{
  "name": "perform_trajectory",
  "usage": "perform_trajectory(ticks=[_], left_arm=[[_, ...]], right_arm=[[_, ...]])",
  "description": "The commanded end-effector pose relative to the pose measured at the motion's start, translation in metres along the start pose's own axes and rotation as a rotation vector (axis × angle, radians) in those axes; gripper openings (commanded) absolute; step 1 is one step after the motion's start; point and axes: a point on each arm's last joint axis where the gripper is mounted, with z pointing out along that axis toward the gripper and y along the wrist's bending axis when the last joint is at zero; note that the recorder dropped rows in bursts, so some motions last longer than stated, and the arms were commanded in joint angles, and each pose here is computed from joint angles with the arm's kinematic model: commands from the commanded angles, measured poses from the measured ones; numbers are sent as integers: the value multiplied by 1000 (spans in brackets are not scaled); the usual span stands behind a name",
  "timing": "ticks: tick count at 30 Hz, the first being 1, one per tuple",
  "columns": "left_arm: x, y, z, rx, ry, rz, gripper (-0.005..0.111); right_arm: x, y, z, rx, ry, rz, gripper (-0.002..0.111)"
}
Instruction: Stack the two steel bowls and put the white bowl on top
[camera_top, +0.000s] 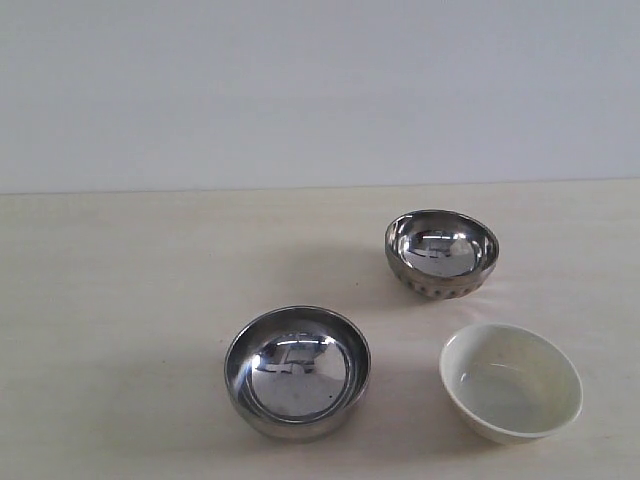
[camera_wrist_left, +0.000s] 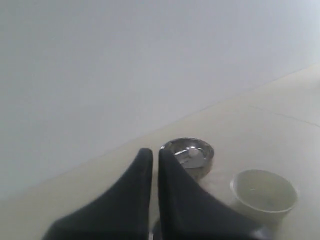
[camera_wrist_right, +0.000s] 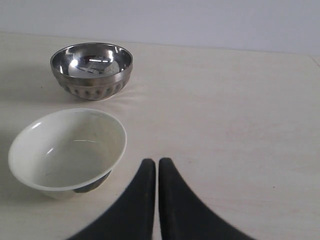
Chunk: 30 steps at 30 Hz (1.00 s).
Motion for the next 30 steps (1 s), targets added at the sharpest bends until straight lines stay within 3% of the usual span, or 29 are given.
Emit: perform_trajectory(ticks=[1,5,15,30], left_arm=[[5,-2,-26,-45,-30,383,4],[4,1,-42,-121,-49,629,4],[2,7,-69,-300,-48,1066,4],[1,7,-72,-314,-49,1090,4]], right_arm=[[-1,0,-1,2,-11,-8,0],[-1,0,-1,2,-11,-8,0],[-1,0,-1,2,-11,-8,0],[-1,0,-1,2,-11,-8,0]])
